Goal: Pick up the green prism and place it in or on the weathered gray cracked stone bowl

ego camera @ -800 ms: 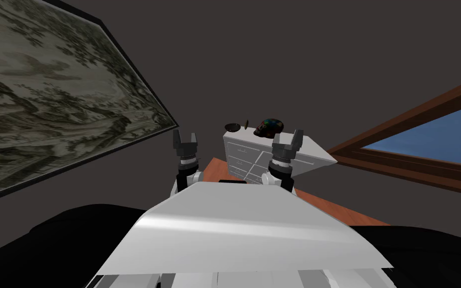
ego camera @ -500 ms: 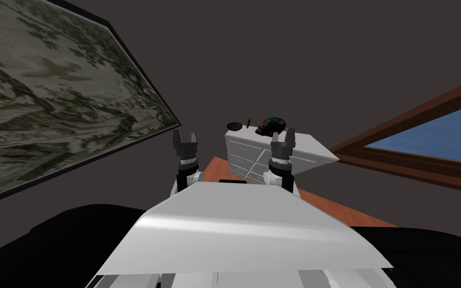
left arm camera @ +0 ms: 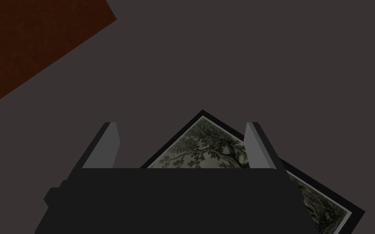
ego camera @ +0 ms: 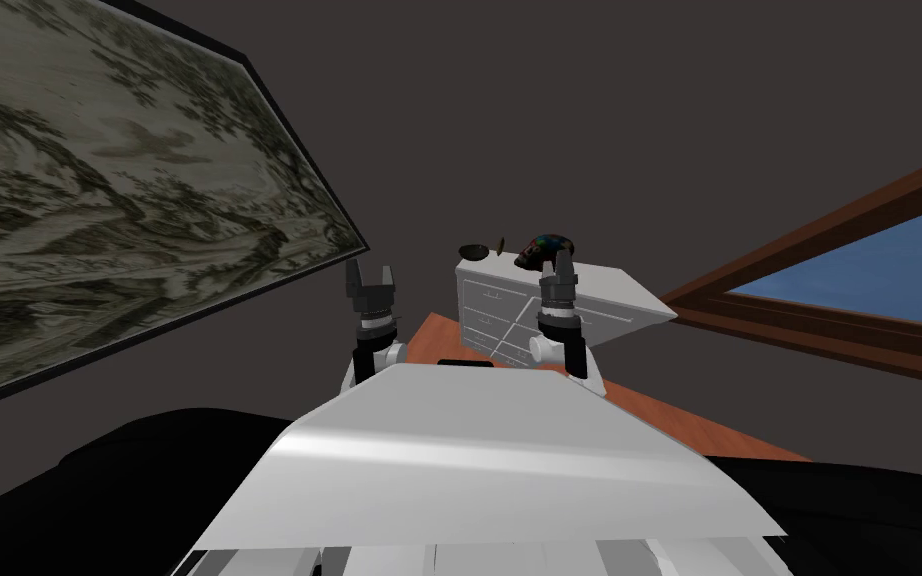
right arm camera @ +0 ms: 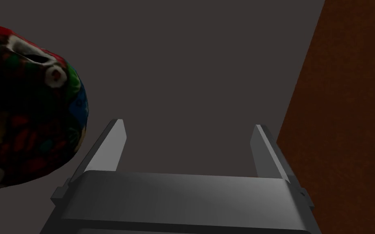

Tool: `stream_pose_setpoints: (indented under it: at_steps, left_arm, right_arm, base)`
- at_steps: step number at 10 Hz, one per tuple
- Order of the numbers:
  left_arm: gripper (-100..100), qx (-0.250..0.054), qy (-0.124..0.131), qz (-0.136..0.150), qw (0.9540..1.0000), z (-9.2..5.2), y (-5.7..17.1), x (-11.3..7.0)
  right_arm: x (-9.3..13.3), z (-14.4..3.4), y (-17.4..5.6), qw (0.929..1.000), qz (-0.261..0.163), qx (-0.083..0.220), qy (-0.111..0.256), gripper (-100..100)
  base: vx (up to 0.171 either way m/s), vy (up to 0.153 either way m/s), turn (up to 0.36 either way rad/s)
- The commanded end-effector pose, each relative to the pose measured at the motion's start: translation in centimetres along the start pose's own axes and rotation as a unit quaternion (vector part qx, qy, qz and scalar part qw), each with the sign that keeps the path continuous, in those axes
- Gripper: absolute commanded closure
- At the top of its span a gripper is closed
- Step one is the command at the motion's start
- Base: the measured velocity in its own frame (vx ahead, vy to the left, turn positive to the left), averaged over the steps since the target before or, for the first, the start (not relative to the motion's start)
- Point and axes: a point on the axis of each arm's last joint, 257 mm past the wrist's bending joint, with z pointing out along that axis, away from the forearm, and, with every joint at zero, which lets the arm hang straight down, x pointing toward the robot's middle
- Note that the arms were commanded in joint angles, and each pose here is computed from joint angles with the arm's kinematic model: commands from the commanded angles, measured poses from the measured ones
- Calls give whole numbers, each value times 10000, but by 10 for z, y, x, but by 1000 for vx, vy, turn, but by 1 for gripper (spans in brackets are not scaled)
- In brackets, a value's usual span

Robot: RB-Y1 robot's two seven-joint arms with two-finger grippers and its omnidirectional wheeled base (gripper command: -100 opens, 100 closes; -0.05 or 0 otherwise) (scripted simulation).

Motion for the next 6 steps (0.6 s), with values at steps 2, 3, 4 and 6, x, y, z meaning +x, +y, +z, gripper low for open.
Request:
stream_pose_setpoints:
  at_steps: [2,3,4,6]
  left_arm:
    - [0,0,0,0,10000,0,0,0]
    - [0,0,0,0,10000,0,0,0]
    - [0,0,0,0,10000,0,0,0]
    - [0,0,0,0,10000,0,0,0]
  right_arm:
    - [3,10,-14,9992,-331,208,117,-100]
    - [2,19,-17,9977,-617,212,163,-100]
    - [4,18,-25,9973,-618,352,199,-100]
    - [5,28,-36,9941,-913,509,278,-100]
  base:
    - [-20,25,7]
    - [-19,34,5]
    - [-17,29,3]
    - [-15,33,3]
